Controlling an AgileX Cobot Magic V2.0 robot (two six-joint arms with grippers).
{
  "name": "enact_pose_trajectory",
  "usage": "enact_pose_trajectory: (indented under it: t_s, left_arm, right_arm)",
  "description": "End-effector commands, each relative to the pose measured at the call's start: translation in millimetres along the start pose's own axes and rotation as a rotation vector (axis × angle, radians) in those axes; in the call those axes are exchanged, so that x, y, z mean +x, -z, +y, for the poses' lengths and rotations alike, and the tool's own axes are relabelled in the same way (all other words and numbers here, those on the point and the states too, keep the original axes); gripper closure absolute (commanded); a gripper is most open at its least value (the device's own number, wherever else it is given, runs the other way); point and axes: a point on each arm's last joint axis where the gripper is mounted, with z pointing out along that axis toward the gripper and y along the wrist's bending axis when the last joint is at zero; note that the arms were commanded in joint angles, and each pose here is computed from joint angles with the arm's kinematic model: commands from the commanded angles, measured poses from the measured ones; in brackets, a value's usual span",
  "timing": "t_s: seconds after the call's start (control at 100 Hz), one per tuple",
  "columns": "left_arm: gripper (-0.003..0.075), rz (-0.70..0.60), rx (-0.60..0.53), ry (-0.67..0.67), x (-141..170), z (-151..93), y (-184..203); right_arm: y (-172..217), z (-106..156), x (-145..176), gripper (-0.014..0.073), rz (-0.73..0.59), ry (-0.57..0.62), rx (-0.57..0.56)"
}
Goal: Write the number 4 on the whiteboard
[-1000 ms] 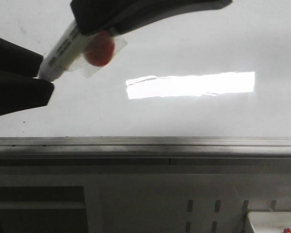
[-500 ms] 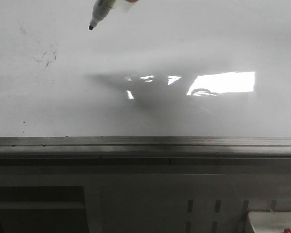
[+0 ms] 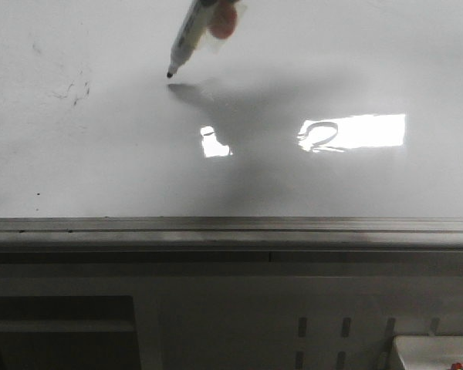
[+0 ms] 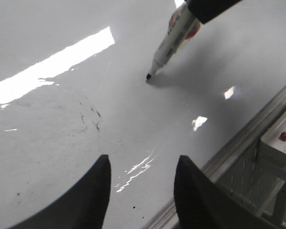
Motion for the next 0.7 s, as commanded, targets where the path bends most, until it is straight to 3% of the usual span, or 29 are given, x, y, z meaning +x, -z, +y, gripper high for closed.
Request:
enact_pose_trajectory:
  t_s: [0.0, 0.28, 0.69]
  left_arm:
    - [0.0428, -0.102, -0.007, 0.023, -17, 2, 1]
    - [0.0428, -0.102, -0.007, 0.023, -17, 2, 1]
    - [0.0428, -0.102, -0.007, 0.023, -17, 2, 1]
  right_arm:
    - [6, 4, -7, 0.0659, -0.094, -0.010, -0.023]
    - [-1, 16, 9, 0.0659, -0.067, -0.004, -0.064]
    - [26, -9, 25, 0.0659, 0.015, -0.039, 0.017]
